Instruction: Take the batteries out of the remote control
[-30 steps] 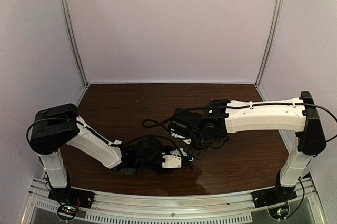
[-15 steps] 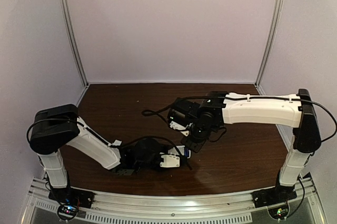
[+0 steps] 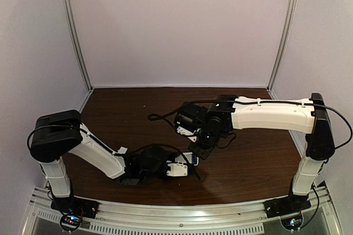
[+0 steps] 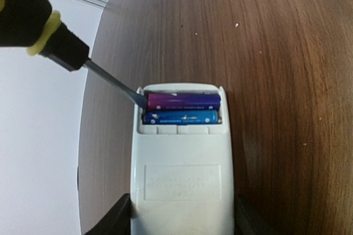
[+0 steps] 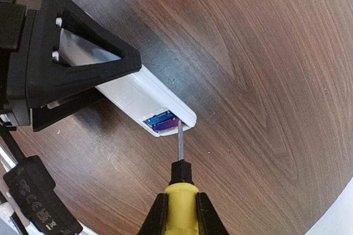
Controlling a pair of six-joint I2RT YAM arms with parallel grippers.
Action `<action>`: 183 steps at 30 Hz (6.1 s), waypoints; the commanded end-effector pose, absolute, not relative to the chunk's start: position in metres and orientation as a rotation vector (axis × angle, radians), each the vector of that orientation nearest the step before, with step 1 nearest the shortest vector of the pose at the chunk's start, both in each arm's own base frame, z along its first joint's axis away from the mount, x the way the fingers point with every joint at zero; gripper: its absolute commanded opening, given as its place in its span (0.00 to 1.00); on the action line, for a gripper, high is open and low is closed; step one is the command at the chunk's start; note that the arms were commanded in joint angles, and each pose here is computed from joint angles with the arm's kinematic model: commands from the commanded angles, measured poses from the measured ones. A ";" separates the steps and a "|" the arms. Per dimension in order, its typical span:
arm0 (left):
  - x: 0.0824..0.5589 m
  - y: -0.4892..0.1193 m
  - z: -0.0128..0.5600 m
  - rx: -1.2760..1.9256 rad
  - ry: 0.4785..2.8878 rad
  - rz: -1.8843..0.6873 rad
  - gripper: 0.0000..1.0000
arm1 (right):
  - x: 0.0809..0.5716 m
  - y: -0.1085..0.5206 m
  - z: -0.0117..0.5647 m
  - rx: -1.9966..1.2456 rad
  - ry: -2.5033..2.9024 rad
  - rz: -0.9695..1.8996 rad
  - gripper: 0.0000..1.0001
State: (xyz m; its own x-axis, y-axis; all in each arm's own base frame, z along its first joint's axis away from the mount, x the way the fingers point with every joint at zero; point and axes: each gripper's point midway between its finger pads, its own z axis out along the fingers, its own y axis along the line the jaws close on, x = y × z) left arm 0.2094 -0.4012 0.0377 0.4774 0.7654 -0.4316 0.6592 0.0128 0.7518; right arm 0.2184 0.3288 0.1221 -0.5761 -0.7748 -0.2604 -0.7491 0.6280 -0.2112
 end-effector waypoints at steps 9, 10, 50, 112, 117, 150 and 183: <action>0.176 -0.410 0.044 1.774 1.086 0.100 0.00 | 0.258 0.283 0.092 -1.080 2.601 -0.415 0.00; 0.176 -0.410 0.044 1.774 1.086 0.100 0.00 | 0.259 0.283 0.091 -1.079 2.601 -0.414 0.00; 0.160 -0.415 0.056 1.765 1.031 0.031 0.00 | 0.320 0.314 0.083 -1.046 2.596 -0.332 0.00; 0.159 -0.407 0.074 1.697 1.054 -0.135 0.00 | 0.281 0.309 0.189 -0.921 2.403 0.152 0.00; 0.156 -0.404 0.074 1.700 1.031 -0.150 0.00 | 0.248 0.307 0.195 -0.999 2.321 0.273 0.00; 0.163 -0.406 0.071 1.705 1.070 -0.132 0.00 | 0.185 0.325 0.153 -0.386 2.436 0.629 0.00; 0.169 -0.408 0.070 1.695 1.123 -0.113 0.00 | 0.186 0.332 0.123 -0.255 2.451 0.673 0.00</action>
